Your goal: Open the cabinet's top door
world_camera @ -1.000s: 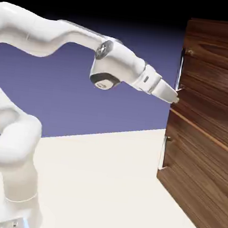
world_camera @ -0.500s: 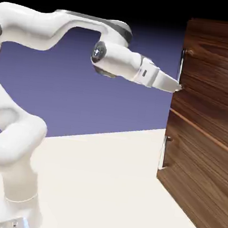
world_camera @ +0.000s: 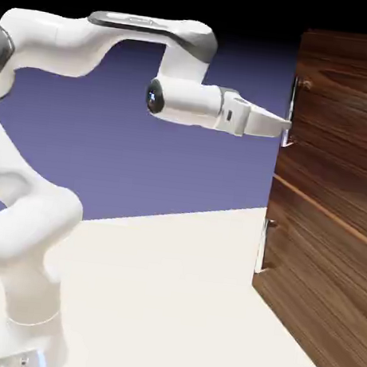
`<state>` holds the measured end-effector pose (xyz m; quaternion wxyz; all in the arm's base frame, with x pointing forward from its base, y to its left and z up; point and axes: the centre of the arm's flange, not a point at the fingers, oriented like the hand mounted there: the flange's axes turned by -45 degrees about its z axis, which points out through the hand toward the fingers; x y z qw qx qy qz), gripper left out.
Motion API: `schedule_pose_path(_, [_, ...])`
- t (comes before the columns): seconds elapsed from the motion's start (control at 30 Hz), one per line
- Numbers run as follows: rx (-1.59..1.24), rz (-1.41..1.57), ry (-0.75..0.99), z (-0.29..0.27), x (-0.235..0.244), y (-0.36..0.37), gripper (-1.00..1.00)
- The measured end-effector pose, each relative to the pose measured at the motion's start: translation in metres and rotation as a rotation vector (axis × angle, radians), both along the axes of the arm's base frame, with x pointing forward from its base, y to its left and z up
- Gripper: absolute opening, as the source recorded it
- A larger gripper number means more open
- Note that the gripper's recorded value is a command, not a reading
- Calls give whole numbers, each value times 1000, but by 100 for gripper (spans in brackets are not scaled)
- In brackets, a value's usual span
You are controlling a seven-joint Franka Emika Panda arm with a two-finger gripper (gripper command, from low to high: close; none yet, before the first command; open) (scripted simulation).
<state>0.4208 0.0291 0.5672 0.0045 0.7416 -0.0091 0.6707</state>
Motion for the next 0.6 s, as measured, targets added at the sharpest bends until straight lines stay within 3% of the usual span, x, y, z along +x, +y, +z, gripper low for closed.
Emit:
schedule_pose_path(0.37, [-9, -25, -100, -8, 21, 38, 0])
schedule_pose_path(0.53, [-11, -25, -99, -9, 65, 37, 0])
schedule_pose_path(0.57, [-9, -25, -100, -8, 71, 36, -100])
schedule_pose_path(0.6, [-9, -25, -100, -8, 71, 36, -100])
